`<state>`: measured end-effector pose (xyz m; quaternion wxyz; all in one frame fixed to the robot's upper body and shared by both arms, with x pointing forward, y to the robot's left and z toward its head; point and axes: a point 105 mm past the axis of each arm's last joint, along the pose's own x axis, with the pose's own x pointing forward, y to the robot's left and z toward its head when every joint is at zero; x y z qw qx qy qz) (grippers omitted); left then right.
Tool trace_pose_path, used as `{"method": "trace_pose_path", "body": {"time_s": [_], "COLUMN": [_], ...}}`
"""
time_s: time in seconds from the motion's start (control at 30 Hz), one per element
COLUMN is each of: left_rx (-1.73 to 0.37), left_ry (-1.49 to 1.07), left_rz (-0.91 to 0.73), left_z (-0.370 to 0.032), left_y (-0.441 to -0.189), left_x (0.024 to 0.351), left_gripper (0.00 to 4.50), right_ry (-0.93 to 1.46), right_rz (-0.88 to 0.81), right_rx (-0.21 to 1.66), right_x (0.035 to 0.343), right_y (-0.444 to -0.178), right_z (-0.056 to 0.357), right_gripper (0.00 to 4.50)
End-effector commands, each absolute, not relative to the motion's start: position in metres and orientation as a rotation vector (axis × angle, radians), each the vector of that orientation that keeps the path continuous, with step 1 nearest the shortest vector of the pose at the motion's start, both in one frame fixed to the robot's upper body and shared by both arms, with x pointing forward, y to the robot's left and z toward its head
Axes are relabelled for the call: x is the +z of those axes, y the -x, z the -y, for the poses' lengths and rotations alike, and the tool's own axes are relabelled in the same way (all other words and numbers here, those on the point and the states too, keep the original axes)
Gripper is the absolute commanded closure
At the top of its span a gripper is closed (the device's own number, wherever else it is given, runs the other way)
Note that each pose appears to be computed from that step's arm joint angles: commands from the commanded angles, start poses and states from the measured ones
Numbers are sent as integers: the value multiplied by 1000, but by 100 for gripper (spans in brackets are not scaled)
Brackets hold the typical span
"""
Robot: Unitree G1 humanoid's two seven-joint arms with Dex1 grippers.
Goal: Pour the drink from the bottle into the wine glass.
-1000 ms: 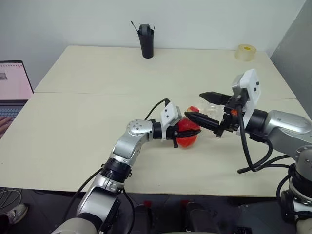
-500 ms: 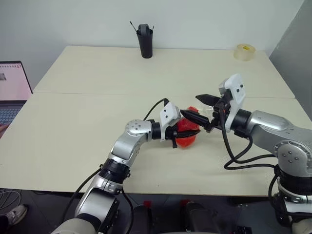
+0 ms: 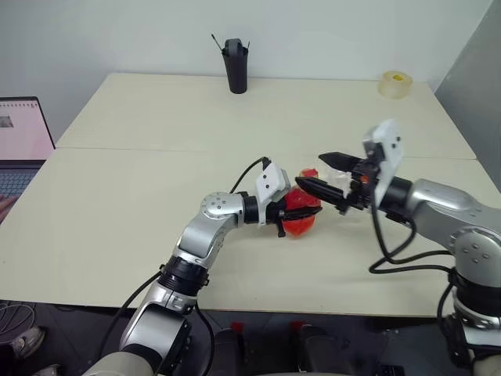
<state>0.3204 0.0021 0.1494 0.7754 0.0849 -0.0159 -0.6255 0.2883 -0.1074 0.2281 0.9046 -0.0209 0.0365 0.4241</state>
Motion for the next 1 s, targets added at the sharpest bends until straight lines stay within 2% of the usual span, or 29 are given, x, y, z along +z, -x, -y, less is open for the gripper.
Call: {"method": "trace_pose_path", "body": {"time_s": [0.03, 0.2, 0.33, 0.53, 0.7, 1.0], "left_rx": [-1376, -1369, -1361, -1353, -1351, -1351], "left_ry": [-188, -190, -193, -191, -186, -182], "left_rz": [118, 118, 122, 130, 134, 131], "left_z": [-1, -2, -3, -3, -2, -2], "left_y": [-314, -317, -319, -319, -318, -316], "left_x": [167, 168, 168, 169, 170, 169], "left_gripper": [348, 348, 348, 348, 348, 348], "right_ry": [64, 89, 101, 95, 77, 45], "right_rz": [-44, -96, -85, -19, -15, -8], "right_rx": [772, 819, 906, 937, 962, 944], "right_x": [239, 235, 240, 253, 251, 248], "right_y": [-282, -267, -262, -272, -277, -292], "right_z": [143, 150, 134, 105, 90, 83], "right_gripper": [0, 0, 0, 0, 0, 0]}}
